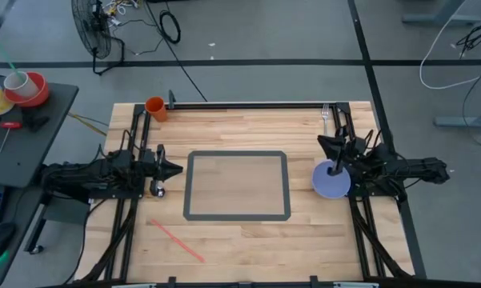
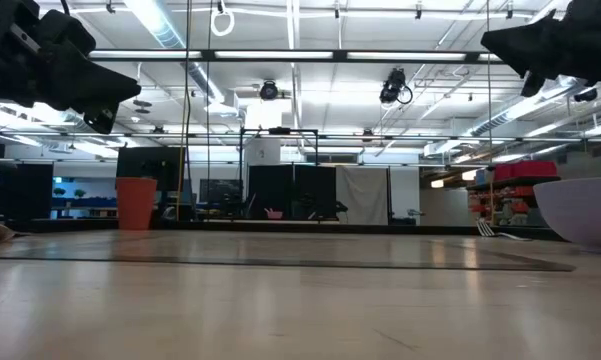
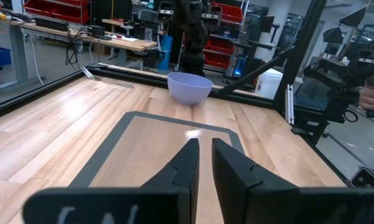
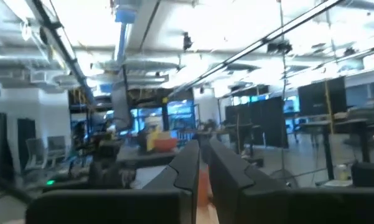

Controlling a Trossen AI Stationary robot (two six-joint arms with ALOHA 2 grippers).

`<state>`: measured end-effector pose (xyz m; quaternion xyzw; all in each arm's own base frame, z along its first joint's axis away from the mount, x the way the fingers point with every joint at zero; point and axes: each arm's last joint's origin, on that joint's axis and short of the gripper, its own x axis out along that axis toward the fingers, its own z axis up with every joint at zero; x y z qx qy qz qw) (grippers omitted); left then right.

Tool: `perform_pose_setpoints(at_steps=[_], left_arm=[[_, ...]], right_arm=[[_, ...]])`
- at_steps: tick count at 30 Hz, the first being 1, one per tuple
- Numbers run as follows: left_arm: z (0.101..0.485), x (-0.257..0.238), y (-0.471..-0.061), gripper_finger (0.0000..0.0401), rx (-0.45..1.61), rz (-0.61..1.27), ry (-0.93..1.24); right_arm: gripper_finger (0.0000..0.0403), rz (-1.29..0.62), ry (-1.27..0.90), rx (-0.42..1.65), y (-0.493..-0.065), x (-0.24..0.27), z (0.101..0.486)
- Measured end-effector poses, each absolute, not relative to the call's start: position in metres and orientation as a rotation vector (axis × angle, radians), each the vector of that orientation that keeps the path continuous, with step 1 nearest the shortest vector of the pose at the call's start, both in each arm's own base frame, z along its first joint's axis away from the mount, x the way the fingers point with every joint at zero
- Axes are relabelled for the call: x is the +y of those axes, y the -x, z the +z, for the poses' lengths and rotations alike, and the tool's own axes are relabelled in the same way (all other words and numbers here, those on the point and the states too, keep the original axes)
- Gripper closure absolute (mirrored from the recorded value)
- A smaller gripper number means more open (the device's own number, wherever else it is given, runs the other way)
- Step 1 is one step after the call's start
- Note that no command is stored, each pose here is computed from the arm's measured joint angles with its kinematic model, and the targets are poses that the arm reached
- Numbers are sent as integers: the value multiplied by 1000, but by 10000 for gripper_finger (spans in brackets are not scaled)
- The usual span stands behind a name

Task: Pick & Place Utensil
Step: Put the purple bowl in the center of the mat

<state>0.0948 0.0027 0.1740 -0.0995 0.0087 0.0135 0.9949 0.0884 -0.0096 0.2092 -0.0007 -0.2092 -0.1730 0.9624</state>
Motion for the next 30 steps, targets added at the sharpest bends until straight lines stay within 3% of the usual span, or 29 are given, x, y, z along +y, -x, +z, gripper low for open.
perform_pose_setpoints(at_steps=[7,16,24,30], left_arm=[[174,3,-95,353,17,27,199],[174,3,-95,353,17,27,199],[174,3,-95,353,17,27,199],[174,3,-95,353,17,27,200]], right_arm=[[352,-314,-9,-188,-102,-7,211],[277,-229,-67,211,-124,4,228],[222,-167,-101,697,-146,28,246],[190,-166,-253,1102,-157,45,253]])
